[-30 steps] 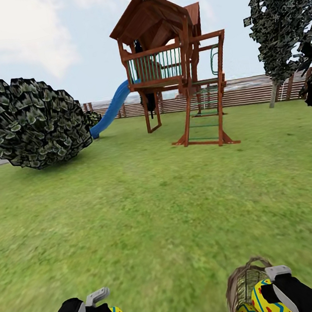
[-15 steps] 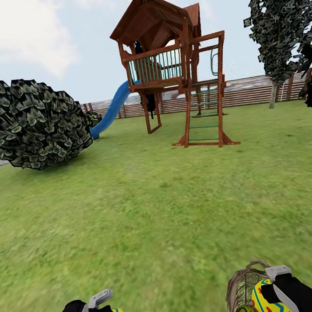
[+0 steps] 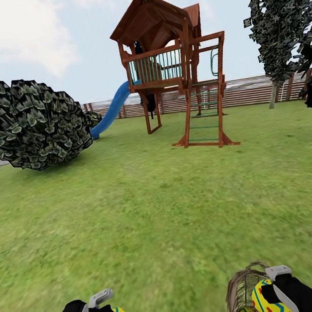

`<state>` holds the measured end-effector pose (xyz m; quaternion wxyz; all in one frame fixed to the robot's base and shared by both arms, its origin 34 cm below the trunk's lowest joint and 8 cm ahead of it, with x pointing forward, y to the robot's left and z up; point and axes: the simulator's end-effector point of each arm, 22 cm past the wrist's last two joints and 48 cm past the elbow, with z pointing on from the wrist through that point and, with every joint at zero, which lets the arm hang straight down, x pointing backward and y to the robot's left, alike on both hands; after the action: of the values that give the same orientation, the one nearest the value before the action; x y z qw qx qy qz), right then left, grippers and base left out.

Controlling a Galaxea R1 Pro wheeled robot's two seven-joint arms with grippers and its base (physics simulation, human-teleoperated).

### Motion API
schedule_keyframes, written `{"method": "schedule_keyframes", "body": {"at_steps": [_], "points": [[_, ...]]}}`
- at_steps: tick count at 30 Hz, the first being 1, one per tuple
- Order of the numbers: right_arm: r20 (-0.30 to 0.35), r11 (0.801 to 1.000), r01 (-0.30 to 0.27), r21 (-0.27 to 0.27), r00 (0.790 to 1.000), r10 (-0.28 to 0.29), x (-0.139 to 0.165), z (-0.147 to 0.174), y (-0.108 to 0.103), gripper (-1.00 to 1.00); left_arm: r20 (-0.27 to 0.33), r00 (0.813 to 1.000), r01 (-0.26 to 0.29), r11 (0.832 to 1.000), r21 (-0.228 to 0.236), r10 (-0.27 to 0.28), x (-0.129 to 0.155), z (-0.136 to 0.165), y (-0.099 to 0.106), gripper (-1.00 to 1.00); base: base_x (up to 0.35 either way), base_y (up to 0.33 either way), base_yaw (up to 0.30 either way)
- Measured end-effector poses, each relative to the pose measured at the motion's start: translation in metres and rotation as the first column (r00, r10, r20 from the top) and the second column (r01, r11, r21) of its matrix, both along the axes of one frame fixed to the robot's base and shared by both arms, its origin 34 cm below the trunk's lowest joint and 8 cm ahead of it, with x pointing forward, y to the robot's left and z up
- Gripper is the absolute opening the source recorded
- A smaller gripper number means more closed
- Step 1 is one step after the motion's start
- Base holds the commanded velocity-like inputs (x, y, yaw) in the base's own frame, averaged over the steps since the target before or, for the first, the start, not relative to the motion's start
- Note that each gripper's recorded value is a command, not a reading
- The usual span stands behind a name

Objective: Take the three Easter eggs out of the wicker basket on the lawn in the garden, then place them on the lawn next to a single tree (choose any tree) so that all three eggs are next to the same tree and none are left in the basket.

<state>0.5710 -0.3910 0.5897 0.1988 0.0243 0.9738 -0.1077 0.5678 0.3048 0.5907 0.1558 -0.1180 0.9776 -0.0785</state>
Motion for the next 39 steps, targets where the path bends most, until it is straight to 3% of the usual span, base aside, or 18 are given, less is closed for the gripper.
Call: {"method": "schedule_keyframes", "body": {"at_steps": [17,31,39], "points": [[-0.002,1.0,-0.001,0.001,1.0,0.001,0.0,0.026,0.001,-1.0,-0.002,1.0,0.001,1.0,-0.005,-0.001,0.0,0.026,-0.003,-1.0,0.0,0.0,-0.002],[0.004,1.0,-0.012,0.017,1.0,0.012,0.002,0.026,0.013,-1.0,0.034,0.999,0.002,1.0,-0.003,-0.002,0.008,0.03,-0.006,-1.0,-0.024,-0.006,-0.253],[0.006,1.0,-0.011,0.014,1.0,0.011,0.003,0.027,0.012,-1.0,0.005,1.0,0.01,1.0,-0.016,-0.01,-0.003,0.021,-0.016,-1.0,-0.173,-0.22,-0.251]]}}
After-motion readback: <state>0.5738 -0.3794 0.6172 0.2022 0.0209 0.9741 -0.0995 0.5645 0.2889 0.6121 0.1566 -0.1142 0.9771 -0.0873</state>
